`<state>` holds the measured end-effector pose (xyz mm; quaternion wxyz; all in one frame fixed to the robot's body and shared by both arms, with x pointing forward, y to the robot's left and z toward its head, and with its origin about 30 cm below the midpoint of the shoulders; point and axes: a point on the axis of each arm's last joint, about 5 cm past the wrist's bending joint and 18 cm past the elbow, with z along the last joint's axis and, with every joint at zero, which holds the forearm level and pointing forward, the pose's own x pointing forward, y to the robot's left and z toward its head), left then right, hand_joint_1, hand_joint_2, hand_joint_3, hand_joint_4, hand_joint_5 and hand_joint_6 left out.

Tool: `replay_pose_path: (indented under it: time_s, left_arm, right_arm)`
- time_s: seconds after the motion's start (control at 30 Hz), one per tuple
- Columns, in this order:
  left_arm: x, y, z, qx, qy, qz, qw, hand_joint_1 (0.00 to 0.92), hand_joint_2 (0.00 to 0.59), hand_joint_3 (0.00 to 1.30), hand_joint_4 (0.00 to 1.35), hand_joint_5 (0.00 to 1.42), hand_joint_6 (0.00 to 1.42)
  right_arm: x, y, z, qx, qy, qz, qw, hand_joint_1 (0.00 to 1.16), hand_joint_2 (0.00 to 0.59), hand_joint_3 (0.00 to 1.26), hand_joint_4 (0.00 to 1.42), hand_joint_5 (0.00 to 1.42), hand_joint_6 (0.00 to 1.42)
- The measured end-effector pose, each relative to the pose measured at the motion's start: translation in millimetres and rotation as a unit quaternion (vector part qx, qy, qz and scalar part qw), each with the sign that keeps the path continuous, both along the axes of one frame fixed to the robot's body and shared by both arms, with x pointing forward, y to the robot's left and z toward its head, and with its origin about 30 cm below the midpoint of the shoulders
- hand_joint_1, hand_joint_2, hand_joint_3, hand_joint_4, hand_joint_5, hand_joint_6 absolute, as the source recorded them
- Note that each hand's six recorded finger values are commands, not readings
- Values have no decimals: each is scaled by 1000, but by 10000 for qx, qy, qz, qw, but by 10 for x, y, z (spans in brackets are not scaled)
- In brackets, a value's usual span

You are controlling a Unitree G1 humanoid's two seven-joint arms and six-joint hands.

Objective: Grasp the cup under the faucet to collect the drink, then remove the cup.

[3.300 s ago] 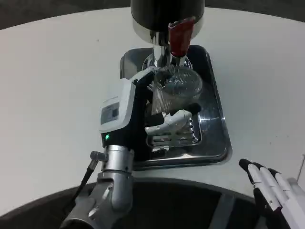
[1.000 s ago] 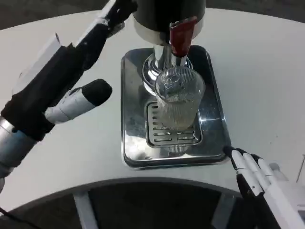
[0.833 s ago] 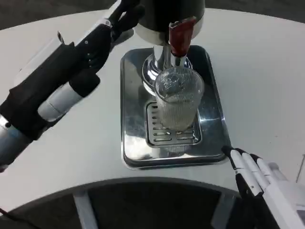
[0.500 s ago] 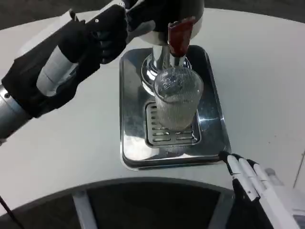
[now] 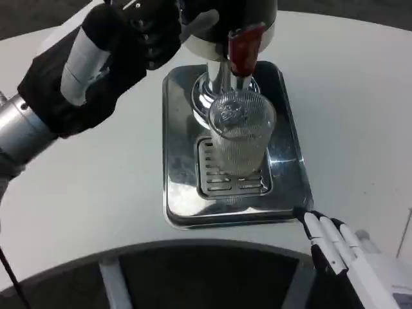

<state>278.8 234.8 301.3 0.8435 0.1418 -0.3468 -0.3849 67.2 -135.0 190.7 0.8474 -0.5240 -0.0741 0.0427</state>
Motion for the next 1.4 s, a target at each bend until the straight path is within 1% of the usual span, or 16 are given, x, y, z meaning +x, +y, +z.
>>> replay_pose_path:
  time_s: [0.1,0.23,0.37,0.47,0.67,0.9,1.03,1.17,1.4]
  left_arm:
    - [52,-51,-6,4,46,-24,10000,0,0,0,0,0,0]
    - [141,-148,-23,-38,170,-205,9996,0,0,0,0,0,0]
    - [209,-206,-30,-41,261,-260,9993,0,0,0,0,0,0]
    - [271,-284,-56,-28,369,-375,9986,0,0,0,0,0,0]
    - [388,-410,-21,23,442,-514,9977,0,0,0,0,5,0]
    - [484,-521,51,92,273,-578,9979,0,0,0,0,24,0]
    - [516,-579,105,133,139,-707,9973,0,0,4,0,42,0]
    - [541,-597,148,359,15,-732,9967,0,0,13,0,55,0]
    - [568,-610,169,612,-83,-865,9943,0,2,16,0,77,0]
  right_arm:
    - [0,7,1,0,-4,-3,10000,638,326,0,0,0,0]
    - [5,14,4,5,-27,-12,10000,638,326,0,0,0,0]
    - [8,16,6,24,-35,-29,10000,638,326,0,0,0,0]
    - [9,18,6,36,-37,-46,10000,638,326,0,0,0,0]
    - [8,28,7,89,-52,-76,9999,638,326,0,0,0,0]
    - [5,30,4,34,-73,-125,9999,638,326,0,0,0,0]
    - [5,31,4,31,-83,-130,9999,638,325,0,0,0,0]
    - [3,32,1,38,-90,-143,9998,638,325,0,0,0,0]
    - [5,35,-5,45,-87,-139,9999,638,325,0,0,0,0]
